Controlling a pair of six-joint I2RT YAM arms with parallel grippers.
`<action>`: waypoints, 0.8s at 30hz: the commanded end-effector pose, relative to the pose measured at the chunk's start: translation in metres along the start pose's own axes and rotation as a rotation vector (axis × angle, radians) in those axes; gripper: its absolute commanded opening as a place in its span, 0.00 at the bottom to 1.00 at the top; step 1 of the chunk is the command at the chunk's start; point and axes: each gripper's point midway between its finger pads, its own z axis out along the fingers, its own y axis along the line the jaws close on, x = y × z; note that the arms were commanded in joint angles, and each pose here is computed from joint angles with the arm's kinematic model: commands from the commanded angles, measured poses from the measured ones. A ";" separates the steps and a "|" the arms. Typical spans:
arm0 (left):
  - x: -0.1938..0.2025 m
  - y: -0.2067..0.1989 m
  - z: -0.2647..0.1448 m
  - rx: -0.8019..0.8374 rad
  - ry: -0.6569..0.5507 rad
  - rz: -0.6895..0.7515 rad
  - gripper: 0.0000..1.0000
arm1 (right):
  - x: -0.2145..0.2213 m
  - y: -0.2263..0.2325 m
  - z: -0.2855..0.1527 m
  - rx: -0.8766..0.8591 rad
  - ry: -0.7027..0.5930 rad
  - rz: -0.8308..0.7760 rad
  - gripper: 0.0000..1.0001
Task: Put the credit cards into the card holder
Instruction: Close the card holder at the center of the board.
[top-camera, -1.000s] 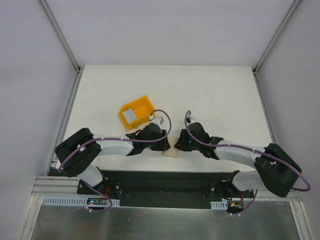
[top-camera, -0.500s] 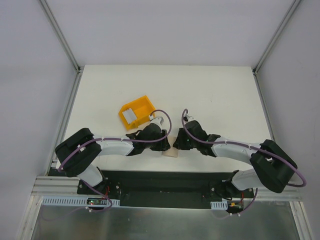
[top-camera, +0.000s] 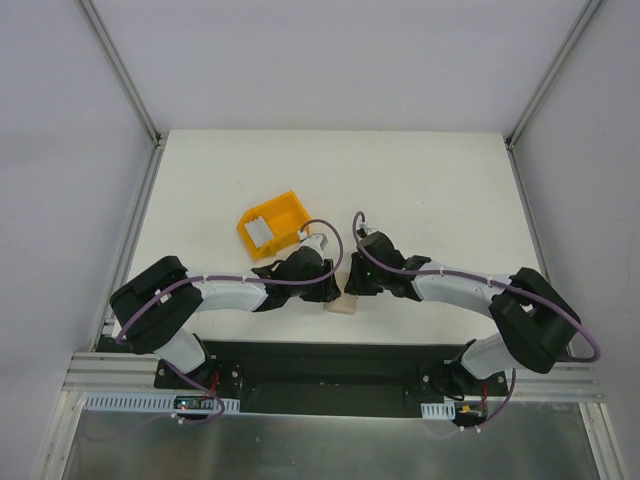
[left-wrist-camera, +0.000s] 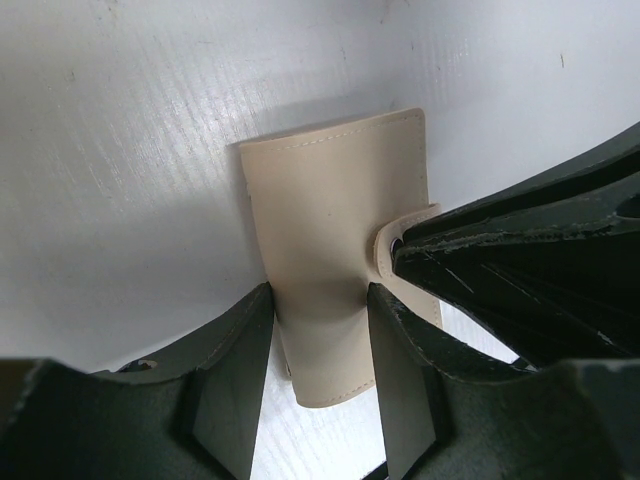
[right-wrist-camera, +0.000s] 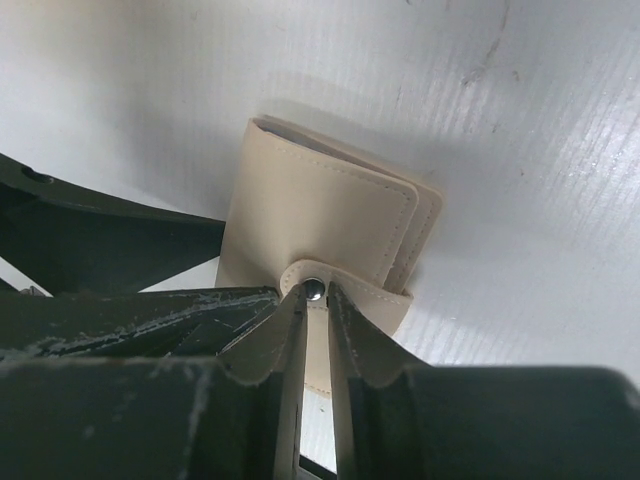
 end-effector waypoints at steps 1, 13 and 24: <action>0.035 0.038 -0.001 -0.135 0.113 0.039 0.43 | 0.009 -0.015 0.008 0.086 0.060 -0.029 0.15; 0.035 0.039 -0.002 -0.141 0.107 0.036 0.43 | 0.022 -0.036 0.013 0.207 0.140 -0.028 0.08; 0.031 0.039 -0.005 -0.144 0.083 0.032 0.43 | 0.037 -0.050 0.015 0.273 0.188 -0.058 0.03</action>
